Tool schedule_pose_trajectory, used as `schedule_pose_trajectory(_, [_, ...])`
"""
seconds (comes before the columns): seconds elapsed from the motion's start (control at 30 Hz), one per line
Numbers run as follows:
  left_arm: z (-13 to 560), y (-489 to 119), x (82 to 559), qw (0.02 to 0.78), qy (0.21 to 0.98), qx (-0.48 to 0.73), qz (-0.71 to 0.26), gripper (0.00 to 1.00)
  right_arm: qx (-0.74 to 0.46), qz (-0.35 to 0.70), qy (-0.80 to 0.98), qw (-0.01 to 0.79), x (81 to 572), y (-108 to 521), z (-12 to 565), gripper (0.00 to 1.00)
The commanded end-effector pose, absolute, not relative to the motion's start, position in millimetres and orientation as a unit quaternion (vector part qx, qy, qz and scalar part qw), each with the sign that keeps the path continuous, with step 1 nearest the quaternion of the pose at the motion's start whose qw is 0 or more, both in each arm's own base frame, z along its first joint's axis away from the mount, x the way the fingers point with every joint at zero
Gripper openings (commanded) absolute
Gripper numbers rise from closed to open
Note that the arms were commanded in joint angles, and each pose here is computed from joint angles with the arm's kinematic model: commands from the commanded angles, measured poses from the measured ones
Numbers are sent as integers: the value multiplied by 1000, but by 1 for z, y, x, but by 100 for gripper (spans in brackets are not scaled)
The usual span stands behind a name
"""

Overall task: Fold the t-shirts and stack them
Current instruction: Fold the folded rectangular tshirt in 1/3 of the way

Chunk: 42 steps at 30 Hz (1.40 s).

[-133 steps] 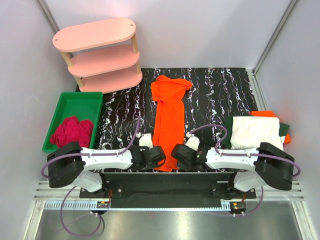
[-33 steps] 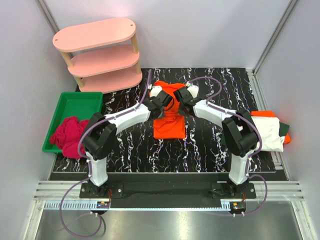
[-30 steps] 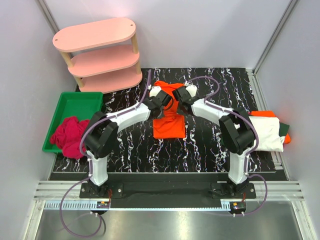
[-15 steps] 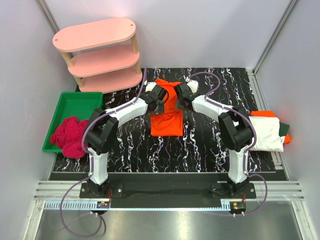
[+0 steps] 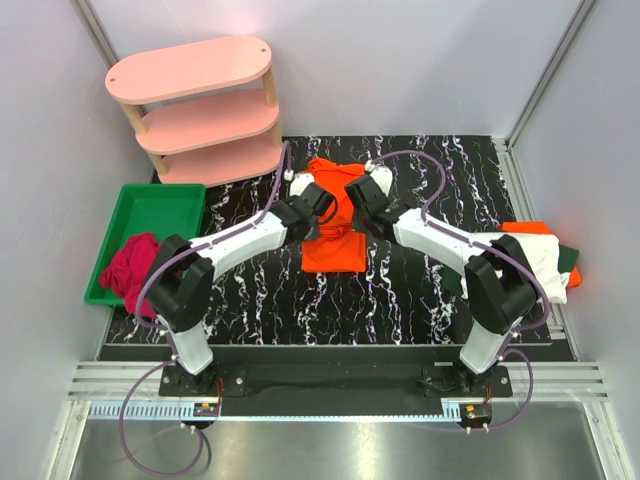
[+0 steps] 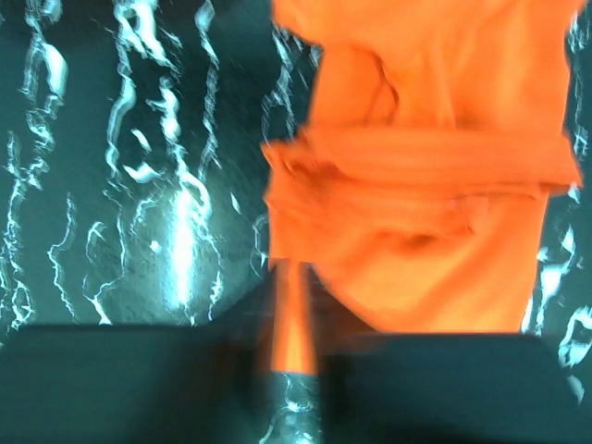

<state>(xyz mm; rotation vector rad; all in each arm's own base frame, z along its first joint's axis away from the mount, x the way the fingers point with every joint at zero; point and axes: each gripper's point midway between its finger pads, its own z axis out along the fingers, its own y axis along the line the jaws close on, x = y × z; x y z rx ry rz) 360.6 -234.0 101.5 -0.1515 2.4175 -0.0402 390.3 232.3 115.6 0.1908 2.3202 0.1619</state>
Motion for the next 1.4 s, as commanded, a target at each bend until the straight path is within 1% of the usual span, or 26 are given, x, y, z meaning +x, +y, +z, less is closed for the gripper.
schedule_pose_trajectory(0.0, [87,-247,350,336,939,-59,-45,0,63,97,918,378,378,250,107,0])
schedule_pose_trajectory(0.13, [78,-255,341,328,940,-56,-70,0,51,112,923,364,378,261,98,0])
schedule_pose_trajectory(0.53, [36,-256,327,280,956,-57,-65,0,56,128,938,318,389,288,56,0])
schedule_pose_trajectory(0.6, [34,-257,325,276,957,-55,-66,0,58,122,939,316,393,288,48,0])
schedule_pose_trajectory(0.8, [29,-255,322,270,959,-53,-63,0,67,126,928,343,426,293,63,0])
schedule_pose_trajectory(1.13, [27,-253,320,267,961,-45,-60,0,96,111,923,357,473,274,61,0])
schedule_pose_trajectory(1.37, [23,-248,316,265,962,-43,-51,0,123,74,933,331,484,244,31,0])
